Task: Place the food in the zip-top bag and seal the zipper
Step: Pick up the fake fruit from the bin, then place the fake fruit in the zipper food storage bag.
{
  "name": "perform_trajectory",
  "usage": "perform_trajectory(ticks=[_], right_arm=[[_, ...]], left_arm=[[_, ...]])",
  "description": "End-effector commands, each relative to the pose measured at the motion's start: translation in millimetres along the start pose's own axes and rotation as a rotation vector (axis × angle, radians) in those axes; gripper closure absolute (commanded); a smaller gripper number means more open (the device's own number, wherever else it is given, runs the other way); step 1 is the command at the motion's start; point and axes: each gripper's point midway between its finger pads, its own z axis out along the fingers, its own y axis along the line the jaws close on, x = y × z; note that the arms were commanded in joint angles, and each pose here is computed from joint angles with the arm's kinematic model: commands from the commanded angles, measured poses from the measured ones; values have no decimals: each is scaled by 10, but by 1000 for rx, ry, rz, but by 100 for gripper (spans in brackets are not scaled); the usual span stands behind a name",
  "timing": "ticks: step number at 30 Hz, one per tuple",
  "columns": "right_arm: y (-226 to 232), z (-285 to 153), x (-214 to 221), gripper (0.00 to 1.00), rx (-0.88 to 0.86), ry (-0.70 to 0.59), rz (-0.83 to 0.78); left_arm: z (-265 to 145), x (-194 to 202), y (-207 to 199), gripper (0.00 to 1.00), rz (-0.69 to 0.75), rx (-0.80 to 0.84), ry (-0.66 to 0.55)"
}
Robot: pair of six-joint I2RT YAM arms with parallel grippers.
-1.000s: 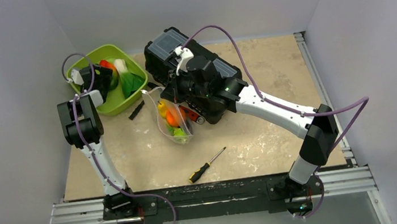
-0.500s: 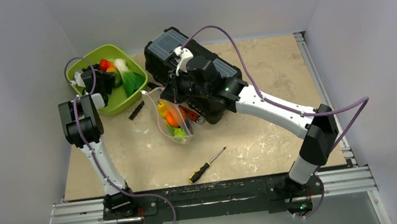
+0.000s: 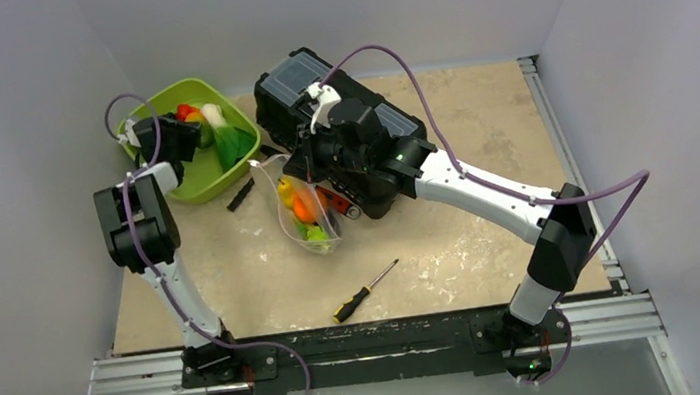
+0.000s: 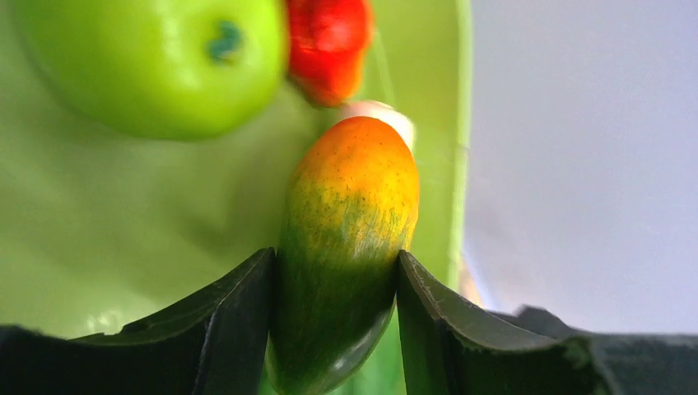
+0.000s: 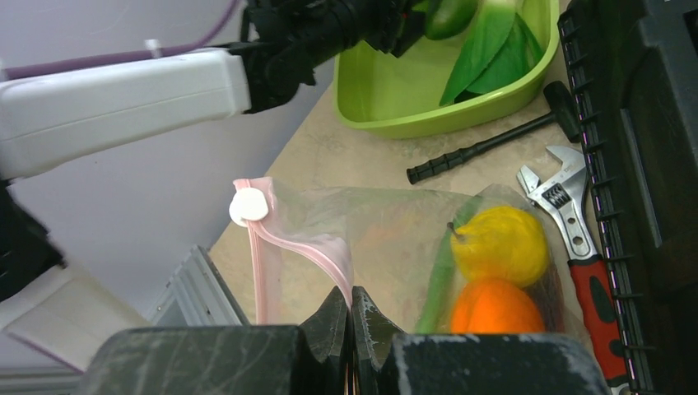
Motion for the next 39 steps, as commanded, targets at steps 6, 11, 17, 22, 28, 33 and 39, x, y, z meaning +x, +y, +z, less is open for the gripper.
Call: perform_trajectory(ticks=[6,11,17,22,28,33,39], right_arm=[[-59,70,-141,100,24,-59,-1],[-113,112,-152,100,53,-65,7],[-163,167,-126,100,78,-57,30],[-168,184,-176,100,89,-68,30],[-80,124,-297,100,70,-94,30],[48,28,-373,100,25,-110,51],[203,-145,-471,100,-19,-140,69]], left_arm=[[-1386,-153,-1156,99,89,278,68],[-2146,215,-1255,100,140,273,304],[-3383,576,-1398,100,320,344,417],[-4398,1022,-1551,100,483,499,489],[-4962,1599,-1363,100,510,566,647],[-4834,1824,-1044,100,588,396,683],[-4650,1591,-807,100,571,189,555]])
